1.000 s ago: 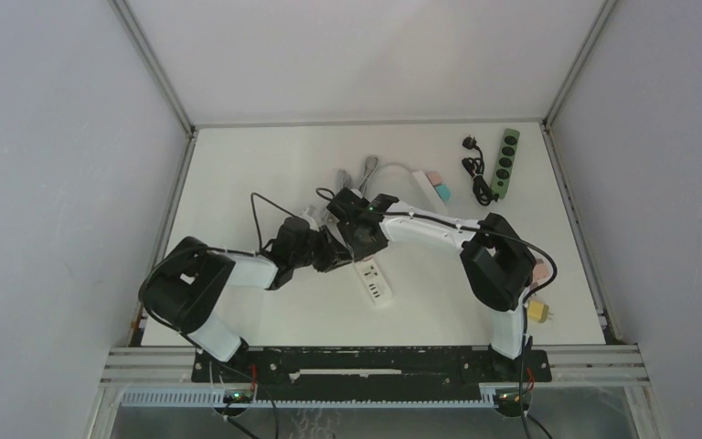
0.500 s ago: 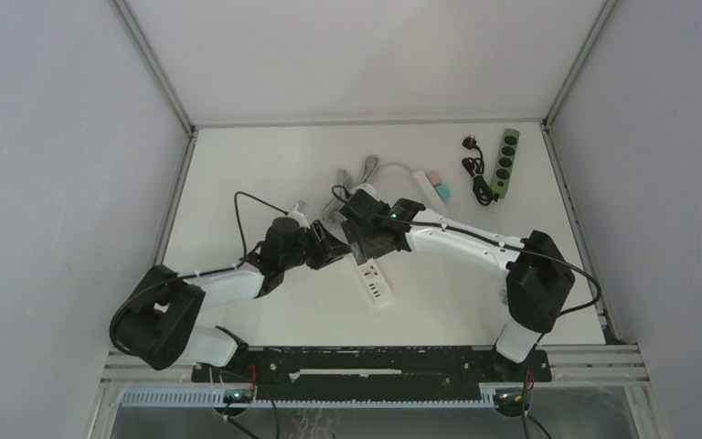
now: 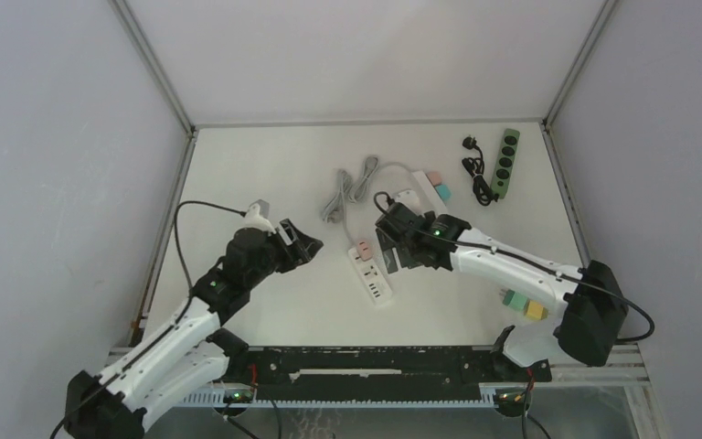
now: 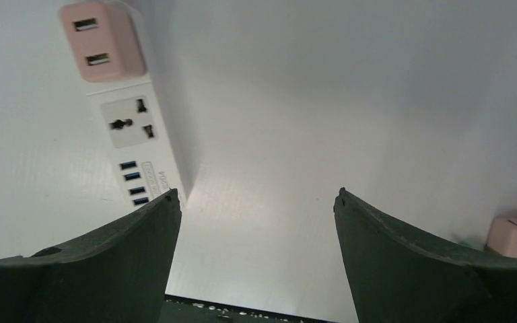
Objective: Insert the plug
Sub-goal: Pick up the plug from the center of the board.
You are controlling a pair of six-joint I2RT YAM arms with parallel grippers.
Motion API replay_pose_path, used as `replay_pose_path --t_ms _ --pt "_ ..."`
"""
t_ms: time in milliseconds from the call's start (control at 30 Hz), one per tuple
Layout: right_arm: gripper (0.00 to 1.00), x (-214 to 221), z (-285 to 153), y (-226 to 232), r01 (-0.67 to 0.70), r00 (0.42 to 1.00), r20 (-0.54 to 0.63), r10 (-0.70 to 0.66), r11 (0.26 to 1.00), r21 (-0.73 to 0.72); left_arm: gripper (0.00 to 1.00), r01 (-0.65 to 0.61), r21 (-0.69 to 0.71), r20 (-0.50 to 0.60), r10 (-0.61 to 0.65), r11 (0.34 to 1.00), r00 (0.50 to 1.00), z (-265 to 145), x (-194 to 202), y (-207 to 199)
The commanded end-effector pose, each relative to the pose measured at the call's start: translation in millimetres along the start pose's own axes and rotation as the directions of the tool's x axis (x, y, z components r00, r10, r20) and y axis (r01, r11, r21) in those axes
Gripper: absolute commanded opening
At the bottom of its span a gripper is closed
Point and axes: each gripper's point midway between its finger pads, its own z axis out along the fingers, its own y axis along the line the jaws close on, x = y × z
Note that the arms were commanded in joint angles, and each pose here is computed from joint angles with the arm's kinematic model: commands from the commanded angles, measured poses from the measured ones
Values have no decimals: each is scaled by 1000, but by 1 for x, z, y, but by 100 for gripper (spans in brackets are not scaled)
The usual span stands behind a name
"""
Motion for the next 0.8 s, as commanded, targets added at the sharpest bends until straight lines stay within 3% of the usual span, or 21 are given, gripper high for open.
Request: replay_pose_path --t_ms 0,200,367,567,767 --pt "92 3 -11 -34 -104 994 49 100 991 79 77 -102 -101 94 112 990 989 -37 -33 4" --pt "97 22 -17 -84 -236 972 54 230 960 150 87 -228 -131 137 245 965 960 -82 -61 -8" --pt "100 39 -21 -126 -394 919 98 382 899 193 99 -342 -190 200 377 921 905 -115 -91 -15" --pt "100 51 -25 -181 -613 790 211 576 758 224 100 -433 -273 278 501 859 819 -139 -119 -14" --pt "100 69 -27 -232 -761 648 277 709 587 278 100 -416 -332 316 516 846 796 -145 -120 2"
